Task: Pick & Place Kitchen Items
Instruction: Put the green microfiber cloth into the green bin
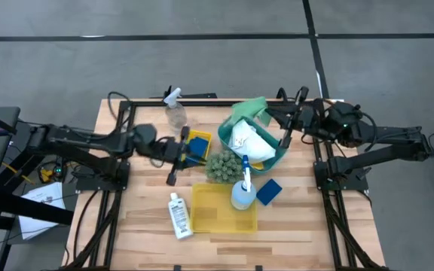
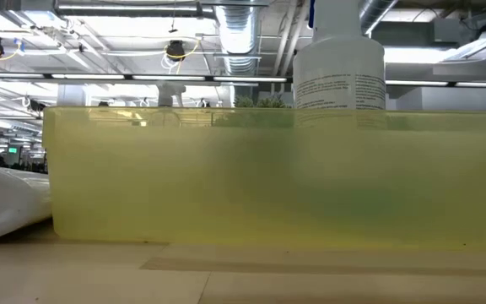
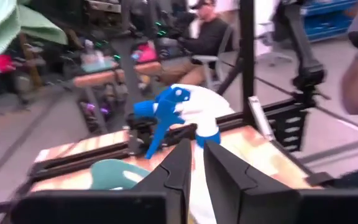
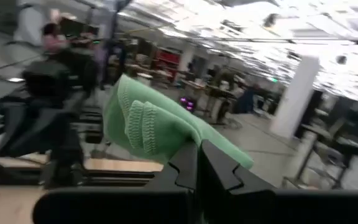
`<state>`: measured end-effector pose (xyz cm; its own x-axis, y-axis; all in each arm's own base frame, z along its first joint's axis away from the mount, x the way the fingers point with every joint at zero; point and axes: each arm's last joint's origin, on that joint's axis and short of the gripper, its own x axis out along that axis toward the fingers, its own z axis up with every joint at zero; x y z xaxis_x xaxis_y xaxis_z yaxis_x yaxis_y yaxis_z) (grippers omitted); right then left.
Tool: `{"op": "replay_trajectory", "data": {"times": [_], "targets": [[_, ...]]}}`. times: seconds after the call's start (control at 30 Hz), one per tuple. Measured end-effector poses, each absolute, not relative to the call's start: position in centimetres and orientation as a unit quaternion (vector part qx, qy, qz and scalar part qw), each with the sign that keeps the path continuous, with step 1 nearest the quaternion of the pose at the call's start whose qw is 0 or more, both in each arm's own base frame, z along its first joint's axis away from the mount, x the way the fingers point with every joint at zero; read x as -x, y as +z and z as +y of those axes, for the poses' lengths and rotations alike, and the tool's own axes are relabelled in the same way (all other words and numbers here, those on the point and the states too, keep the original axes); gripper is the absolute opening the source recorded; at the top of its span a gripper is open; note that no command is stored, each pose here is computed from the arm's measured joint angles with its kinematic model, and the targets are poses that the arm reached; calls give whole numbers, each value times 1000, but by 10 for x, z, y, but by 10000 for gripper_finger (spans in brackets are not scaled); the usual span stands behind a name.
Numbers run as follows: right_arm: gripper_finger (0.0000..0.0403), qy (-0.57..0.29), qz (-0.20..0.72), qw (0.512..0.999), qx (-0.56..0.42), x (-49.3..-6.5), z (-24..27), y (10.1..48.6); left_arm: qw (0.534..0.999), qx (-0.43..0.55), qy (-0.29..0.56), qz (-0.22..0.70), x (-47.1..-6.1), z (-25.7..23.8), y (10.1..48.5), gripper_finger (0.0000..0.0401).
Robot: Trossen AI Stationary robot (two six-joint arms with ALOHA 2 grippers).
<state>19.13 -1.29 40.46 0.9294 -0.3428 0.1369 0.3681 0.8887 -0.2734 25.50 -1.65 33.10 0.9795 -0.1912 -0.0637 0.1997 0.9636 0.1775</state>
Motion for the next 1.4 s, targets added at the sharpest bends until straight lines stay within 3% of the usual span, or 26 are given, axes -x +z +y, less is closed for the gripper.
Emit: {"op": "replay_trajectory", "data": {"times": [0.2,0.37,0.83,0.97,1.1,1.4], "targets": [[0,-219,9,970,108,-179,-15,396,983,-151,-78,-67,-224,-47,307,35],[0,-253,59,963,73,-177,-18,384,977,-164,-5,-134,-212,-47,287,34],[0,-377,108,920,17,-171,-41,331,986,-107,9,-125,-215,-44,254,34],[0,-371,78,925,-11,-170,-54,327,986,-106,10,-132,-215,-44,256,34],[0,-365,105,924,-32,-180,-63,315,986,-106,10,-131,-215,-44,255,34],[0,-317,147,935,-63,-202,-53,261,986,-107,10,-128,-215,-44,255,34]]}}
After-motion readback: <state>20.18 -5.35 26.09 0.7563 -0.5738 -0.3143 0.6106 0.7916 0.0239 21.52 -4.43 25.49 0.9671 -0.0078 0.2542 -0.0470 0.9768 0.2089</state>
